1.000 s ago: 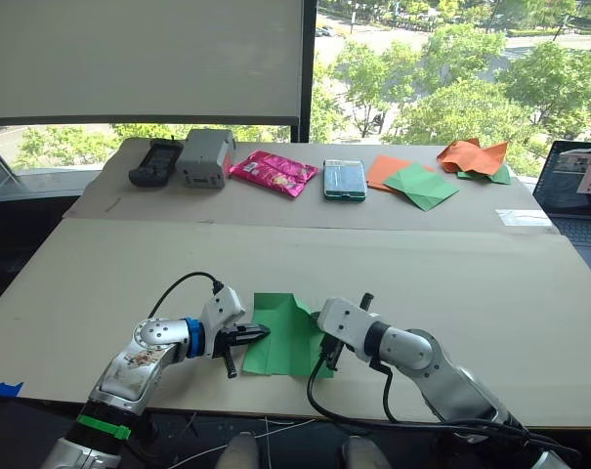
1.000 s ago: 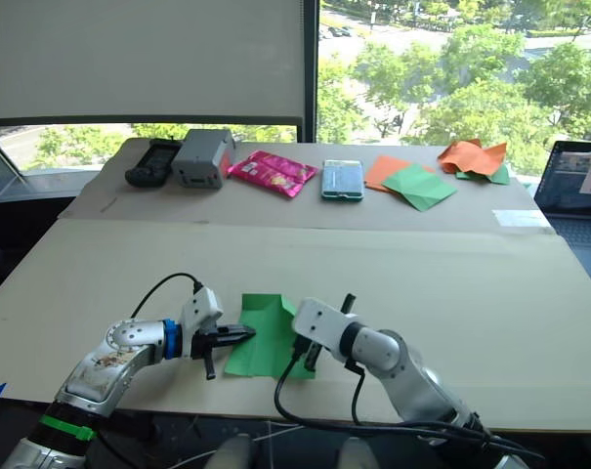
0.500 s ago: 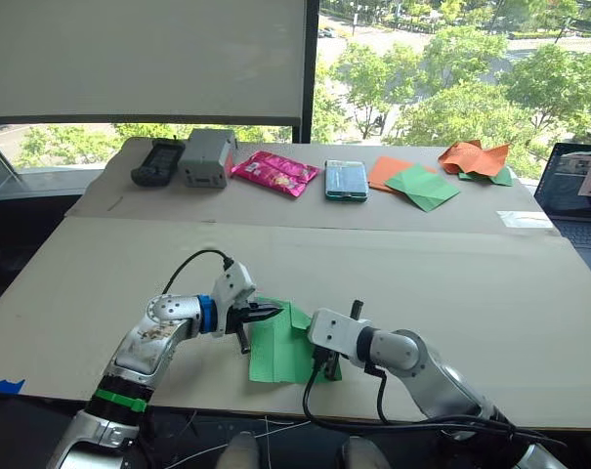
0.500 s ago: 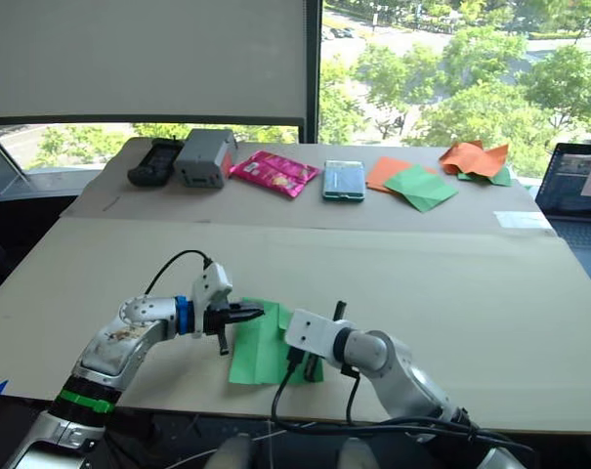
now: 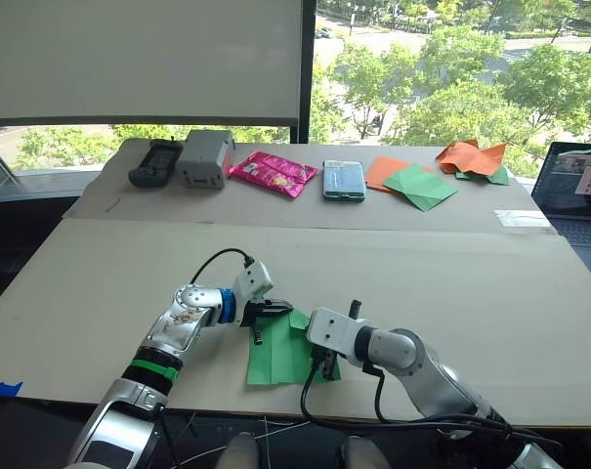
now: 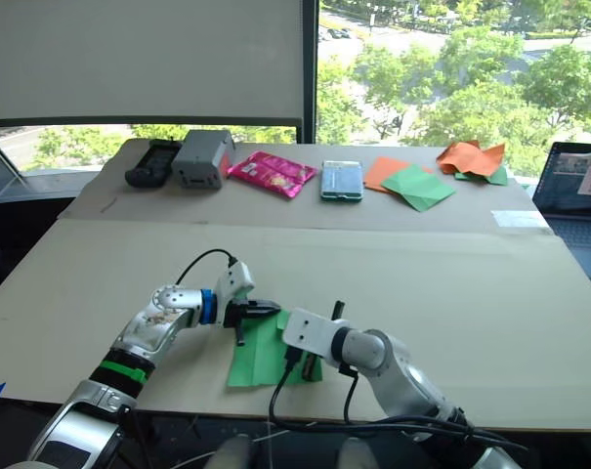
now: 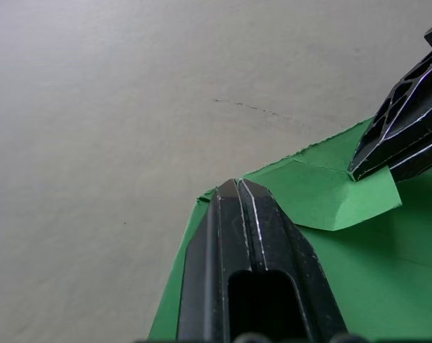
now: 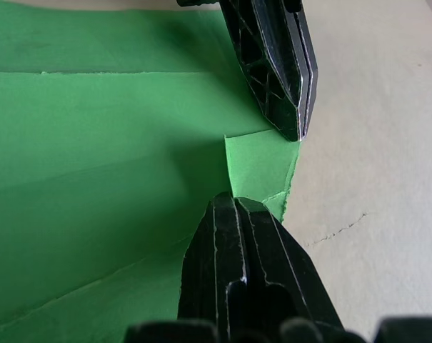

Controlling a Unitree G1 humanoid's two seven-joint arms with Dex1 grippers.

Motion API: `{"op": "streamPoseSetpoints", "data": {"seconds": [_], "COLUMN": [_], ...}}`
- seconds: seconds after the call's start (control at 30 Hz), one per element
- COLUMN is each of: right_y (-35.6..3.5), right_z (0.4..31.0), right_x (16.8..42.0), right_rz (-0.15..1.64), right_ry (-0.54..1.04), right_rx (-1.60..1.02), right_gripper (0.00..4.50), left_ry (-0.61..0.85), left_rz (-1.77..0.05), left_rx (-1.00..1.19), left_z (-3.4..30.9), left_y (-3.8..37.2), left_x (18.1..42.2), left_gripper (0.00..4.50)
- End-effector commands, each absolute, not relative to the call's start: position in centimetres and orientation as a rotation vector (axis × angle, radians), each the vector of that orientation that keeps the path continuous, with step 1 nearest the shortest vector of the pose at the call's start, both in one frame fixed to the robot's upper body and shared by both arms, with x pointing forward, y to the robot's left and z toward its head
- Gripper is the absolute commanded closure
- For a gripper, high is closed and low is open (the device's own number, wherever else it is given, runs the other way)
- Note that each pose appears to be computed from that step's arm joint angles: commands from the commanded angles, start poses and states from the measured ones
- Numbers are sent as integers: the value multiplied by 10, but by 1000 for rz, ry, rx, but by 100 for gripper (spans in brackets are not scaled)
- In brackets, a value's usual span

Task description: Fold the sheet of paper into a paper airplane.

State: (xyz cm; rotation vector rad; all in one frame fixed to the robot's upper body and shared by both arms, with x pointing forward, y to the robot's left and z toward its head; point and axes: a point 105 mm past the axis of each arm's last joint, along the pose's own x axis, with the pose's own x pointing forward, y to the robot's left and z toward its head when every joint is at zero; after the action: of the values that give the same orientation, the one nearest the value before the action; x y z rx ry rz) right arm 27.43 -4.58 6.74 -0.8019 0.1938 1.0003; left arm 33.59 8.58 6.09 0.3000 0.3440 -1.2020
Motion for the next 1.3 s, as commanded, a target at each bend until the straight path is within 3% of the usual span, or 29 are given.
{"op": "streamPoseSetpoints", "data": {"seconds": [0.03, 0.3, 0.43, 0.53, 0.63, 0.73, 0.97, 1.3], "right_y": [-48, -48, -47, -43, -42, -47, -41, -38], "right_z": [70, 71, 79, 103, 125, 126, 92, 68], "right_x": [274, 275, 277, 277, 283, 301, 303, 312], "right_rz": [990, 992, 979, 987, 981, 894, 887, 821], "right_ry": [193, 186, 172, 146, 120, 157, 269, 349], "right_rx": [-813, -819, -764, -593, -448, -372, -404, -407], "right_gripper": [446, 446, 337, 234, 234, 234, 447, 447], "left_ry": [331, 386, 406, 408, 407, 405, 395, 393], "left_rz": [-1205, -1231, -1235, -1236, -1238, -1239, -1234, -1234], "left_rx": [333, 386, 418, 420, 420, 421, 417, 426], "left_z": [61, 45, 37, 35, 34, 34, 36, 37], "left_y": [80, 83, 87, 88, 87, 87, 86, 87], "left_x": [340, 334, 331, 330, 330, 330, 330, 328], "left_gripper": [450, 450, 450, 450, 450, 450, 450, 450]}}
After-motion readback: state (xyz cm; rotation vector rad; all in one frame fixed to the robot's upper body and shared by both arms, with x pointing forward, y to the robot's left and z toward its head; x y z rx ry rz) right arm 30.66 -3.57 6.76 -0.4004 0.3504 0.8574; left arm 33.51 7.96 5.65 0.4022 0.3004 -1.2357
